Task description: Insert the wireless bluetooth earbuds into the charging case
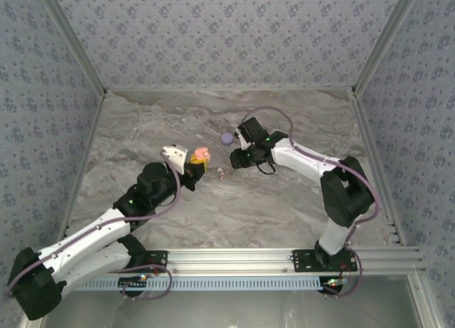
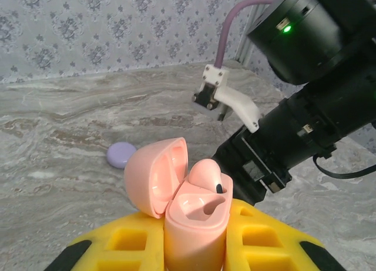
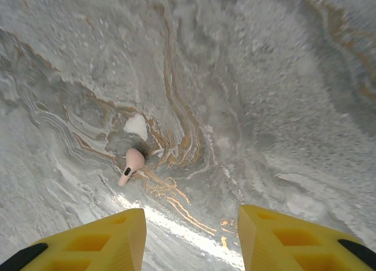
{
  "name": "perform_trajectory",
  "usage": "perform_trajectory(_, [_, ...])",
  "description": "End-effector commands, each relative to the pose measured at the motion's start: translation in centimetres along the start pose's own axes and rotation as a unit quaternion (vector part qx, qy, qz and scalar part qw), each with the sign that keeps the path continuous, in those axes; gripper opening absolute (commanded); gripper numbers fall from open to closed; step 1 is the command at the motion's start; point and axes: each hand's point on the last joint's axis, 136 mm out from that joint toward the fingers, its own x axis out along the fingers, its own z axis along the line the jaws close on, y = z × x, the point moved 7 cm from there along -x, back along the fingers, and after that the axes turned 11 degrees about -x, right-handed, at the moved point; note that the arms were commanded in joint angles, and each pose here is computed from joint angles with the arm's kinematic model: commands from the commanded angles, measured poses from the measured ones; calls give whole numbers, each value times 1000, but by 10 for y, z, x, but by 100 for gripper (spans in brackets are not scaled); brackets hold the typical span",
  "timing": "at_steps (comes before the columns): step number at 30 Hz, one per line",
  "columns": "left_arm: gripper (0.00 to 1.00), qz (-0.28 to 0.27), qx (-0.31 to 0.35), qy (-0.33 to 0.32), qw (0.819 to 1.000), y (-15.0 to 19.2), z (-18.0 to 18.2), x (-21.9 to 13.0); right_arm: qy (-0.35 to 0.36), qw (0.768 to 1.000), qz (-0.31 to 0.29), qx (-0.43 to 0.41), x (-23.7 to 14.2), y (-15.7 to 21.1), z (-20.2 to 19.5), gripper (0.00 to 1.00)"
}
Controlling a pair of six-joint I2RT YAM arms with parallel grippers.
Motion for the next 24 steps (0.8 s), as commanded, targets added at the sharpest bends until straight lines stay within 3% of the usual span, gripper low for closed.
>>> perform_trajectory(1, [20,5,5,-18,1000,3,4,-6,-21,1000,10,2,7,-8,12,47])
perform_trajectory(24, [20,8,13,-35,999,-4,5,-11,6,997,75,11,66,-15,36,47])
